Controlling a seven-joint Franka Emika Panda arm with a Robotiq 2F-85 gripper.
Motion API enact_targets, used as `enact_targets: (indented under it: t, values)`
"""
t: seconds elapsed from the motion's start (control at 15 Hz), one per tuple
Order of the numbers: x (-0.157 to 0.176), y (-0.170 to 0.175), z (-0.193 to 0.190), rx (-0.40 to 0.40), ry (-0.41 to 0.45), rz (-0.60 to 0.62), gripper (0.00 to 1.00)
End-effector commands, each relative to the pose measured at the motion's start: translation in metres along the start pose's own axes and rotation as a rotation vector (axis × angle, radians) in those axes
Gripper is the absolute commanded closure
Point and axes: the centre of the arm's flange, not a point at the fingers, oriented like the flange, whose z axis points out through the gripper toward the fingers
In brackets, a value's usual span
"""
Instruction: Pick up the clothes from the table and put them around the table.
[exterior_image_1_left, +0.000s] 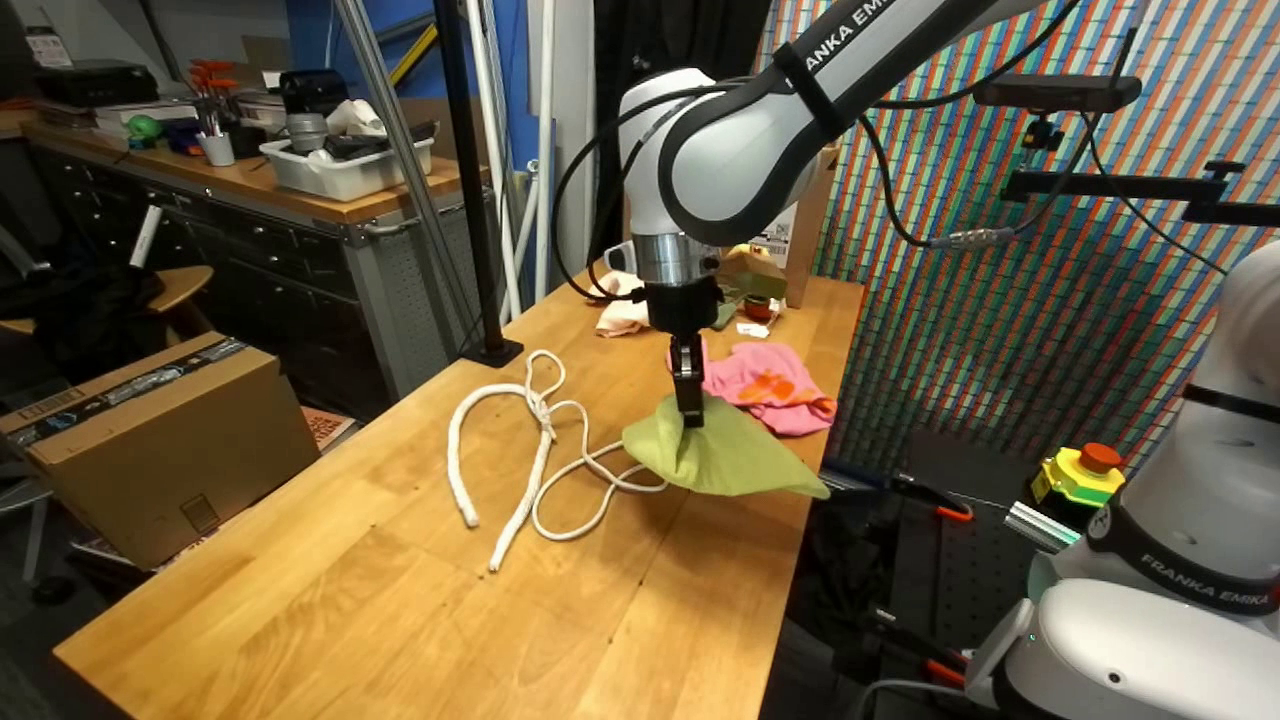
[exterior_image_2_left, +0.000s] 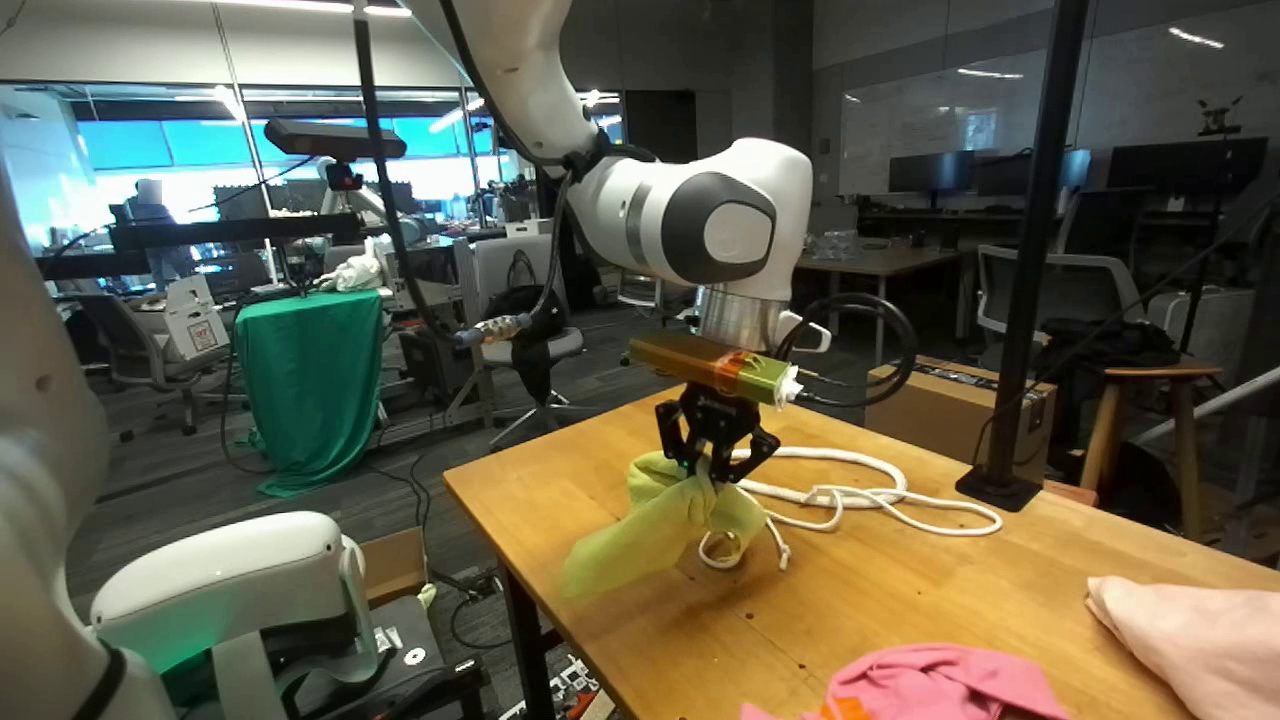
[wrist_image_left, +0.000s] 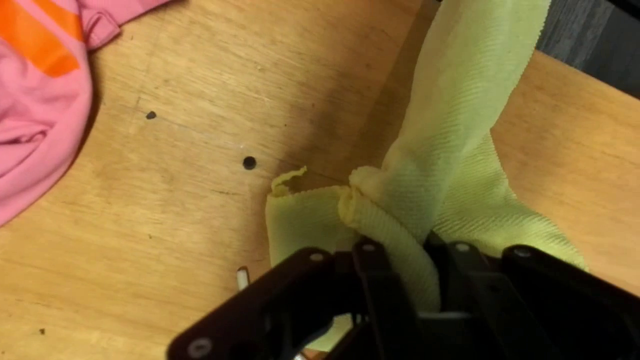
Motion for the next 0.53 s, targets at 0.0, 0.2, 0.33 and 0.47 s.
enact_targets:
  t: [0.0, 0.2, 0.33, 0.47]
  values:
    - [-0.001, -0.007, -0.008, 0.026, -0.029, -0.04, 0.96]
    - [-0.006, -0.007, -0.001, 0.011, -0.064, -0.002, 0.96]
    - [-0.009, -0.005, 0.004, -0.004, -0.113, 0.039, 0.96]
    - [-0.012, -0.001, 0.009, -0.026, -0.154, 0.085, 0.96]
